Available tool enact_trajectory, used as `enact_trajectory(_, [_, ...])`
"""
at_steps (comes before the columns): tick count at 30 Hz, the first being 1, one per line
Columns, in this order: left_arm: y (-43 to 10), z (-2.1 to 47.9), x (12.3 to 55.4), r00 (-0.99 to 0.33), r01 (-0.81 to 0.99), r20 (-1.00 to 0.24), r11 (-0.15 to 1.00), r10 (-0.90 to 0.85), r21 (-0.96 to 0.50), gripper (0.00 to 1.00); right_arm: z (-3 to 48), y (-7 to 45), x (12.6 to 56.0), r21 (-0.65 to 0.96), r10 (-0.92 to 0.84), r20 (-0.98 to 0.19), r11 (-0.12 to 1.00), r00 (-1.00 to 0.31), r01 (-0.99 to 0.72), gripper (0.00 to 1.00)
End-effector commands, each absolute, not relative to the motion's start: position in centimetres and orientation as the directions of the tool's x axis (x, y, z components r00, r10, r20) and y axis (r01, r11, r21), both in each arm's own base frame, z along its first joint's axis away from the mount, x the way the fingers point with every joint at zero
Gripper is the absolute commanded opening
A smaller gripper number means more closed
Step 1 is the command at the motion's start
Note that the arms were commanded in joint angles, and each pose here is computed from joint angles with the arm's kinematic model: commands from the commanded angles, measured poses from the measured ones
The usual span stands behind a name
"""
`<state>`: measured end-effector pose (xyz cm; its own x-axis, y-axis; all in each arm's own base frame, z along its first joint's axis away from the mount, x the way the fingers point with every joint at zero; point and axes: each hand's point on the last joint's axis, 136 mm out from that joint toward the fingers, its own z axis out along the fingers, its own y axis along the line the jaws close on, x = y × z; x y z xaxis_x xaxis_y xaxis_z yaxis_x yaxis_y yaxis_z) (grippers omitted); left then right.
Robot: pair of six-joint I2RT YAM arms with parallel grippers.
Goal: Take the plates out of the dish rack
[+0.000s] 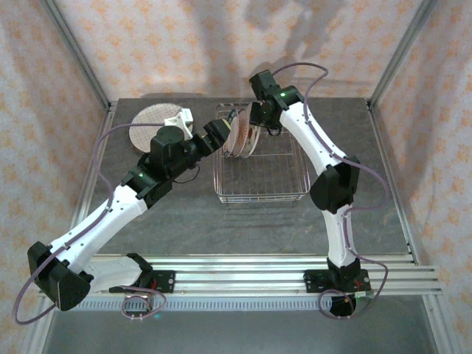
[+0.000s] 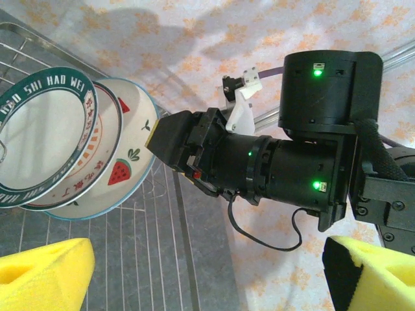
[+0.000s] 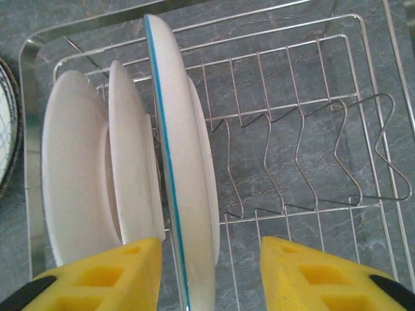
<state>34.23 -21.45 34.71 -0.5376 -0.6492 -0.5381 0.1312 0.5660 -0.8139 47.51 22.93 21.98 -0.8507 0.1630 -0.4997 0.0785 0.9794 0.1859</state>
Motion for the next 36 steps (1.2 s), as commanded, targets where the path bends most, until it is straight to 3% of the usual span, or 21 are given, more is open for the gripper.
enact_trajectory(1, [-21.1, 36.7, 34.0, -0.488, 0.188, -0.573, 0.563, -0.658, -0.805, 0.91, 21.7, 22.6, 47.9, 0.177, 0.156, -0.490, 0.981, -0.858, 0.078, 0.42])
enact_trajectory(25, [-21.8, 39.1, 32.1, -0.374, 0.308, -0.731, 0.667, -0.571, -0.679, 0.93, 19.4, 23.5, 49.5, 0.160, 0.134, -0.474, 0.985, -0.870, 0.065, 0.22])
enact_trajectory(36, [-22.1, 39.0, 32.1, -0.381, 0.315, -0.735, 0.669, -0.560, -0.673, 0.93, 19.6, 23.4, 49.9, 0.150, 0.136, -0.490, 0.986, -0.861, 0.070, 0.10])
